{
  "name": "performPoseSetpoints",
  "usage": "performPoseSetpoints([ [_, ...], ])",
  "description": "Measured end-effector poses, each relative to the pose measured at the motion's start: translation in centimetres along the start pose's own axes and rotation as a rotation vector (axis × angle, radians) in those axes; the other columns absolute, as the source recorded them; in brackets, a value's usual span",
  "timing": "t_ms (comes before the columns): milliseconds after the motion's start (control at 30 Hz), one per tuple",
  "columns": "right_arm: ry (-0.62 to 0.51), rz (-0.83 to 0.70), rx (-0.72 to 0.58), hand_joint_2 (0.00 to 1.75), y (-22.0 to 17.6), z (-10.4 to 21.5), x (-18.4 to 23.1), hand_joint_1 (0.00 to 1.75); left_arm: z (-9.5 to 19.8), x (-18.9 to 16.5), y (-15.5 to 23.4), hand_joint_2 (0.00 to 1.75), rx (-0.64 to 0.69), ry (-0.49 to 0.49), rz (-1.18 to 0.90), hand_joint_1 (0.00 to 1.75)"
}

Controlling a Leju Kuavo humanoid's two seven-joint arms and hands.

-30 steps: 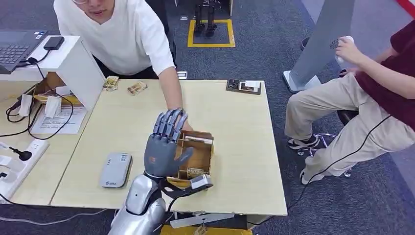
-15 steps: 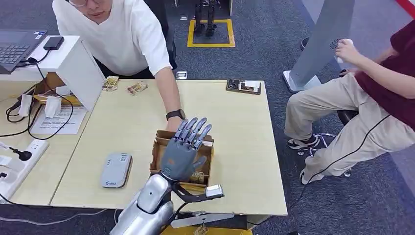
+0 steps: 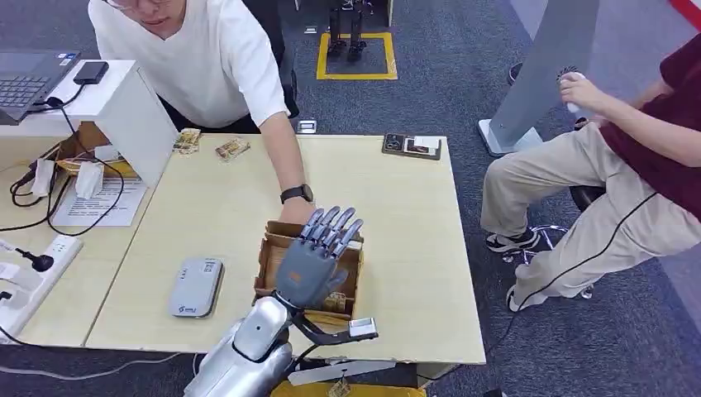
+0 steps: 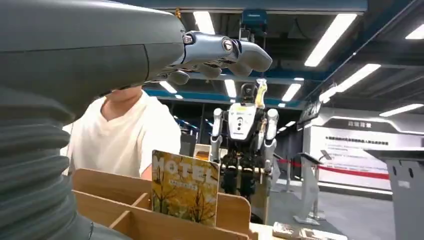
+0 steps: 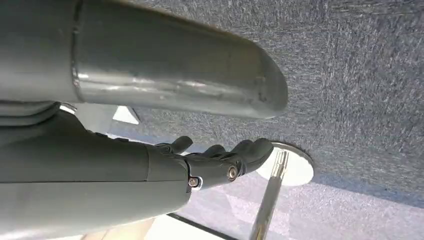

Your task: Pass the card to the sensor for recognition and then transmit it.

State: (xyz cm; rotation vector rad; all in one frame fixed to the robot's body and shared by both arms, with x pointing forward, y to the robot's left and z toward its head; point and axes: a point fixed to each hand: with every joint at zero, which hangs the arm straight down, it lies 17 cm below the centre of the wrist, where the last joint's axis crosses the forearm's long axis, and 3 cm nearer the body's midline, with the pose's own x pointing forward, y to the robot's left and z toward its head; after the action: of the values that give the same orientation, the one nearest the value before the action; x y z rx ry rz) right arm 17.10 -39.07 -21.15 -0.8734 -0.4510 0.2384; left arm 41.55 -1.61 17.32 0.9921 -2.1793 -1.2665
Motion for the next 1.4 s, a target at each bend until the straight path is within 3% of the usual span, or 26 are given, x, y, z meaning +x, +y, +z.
performPoseSetpoints([
  [300,0.019,-0.016,0.000,0.00,0.0,0.1,-0.4,0.00,0.6,-2.6,-1.3,1.75,-0.042,0.122,-0.084,0.00],
  [533,0.020,-0.016,-0.001,0.00,0.0,0.0,-0.5,0.00,1.3,-3.7,-2.7,1.75,-0.084,0.151,-0.111,0.00],
  [567,0.020,-0.017,-0.001,0.00,0.0,0.0,-0.5,0.00,1.3,-3.9,-2.8,1.75,-0.088,0.157,-0.113,0.68],
  [600,0.020,-0.018,-0.001,0.00,0.0,0.0,-0.5,0.00,1.4,-4.0,-3.0,1.75,-0.093,0.162,-0.116,1.75],
  [1233,0.024,-0.014,0.003,0.00,0.1,0.1,-0.7,0.00,1.7,-3.5,-3.8,1.75,-0.119,0.112,-0.096,1.75],
  [1400,0.025,-0.014,0.004,0.00,0.2,0.2,-0.8,0.00,1.5,-1.7,-1.9,1.75,-0.060,0.051,-0.058,1.75],
])
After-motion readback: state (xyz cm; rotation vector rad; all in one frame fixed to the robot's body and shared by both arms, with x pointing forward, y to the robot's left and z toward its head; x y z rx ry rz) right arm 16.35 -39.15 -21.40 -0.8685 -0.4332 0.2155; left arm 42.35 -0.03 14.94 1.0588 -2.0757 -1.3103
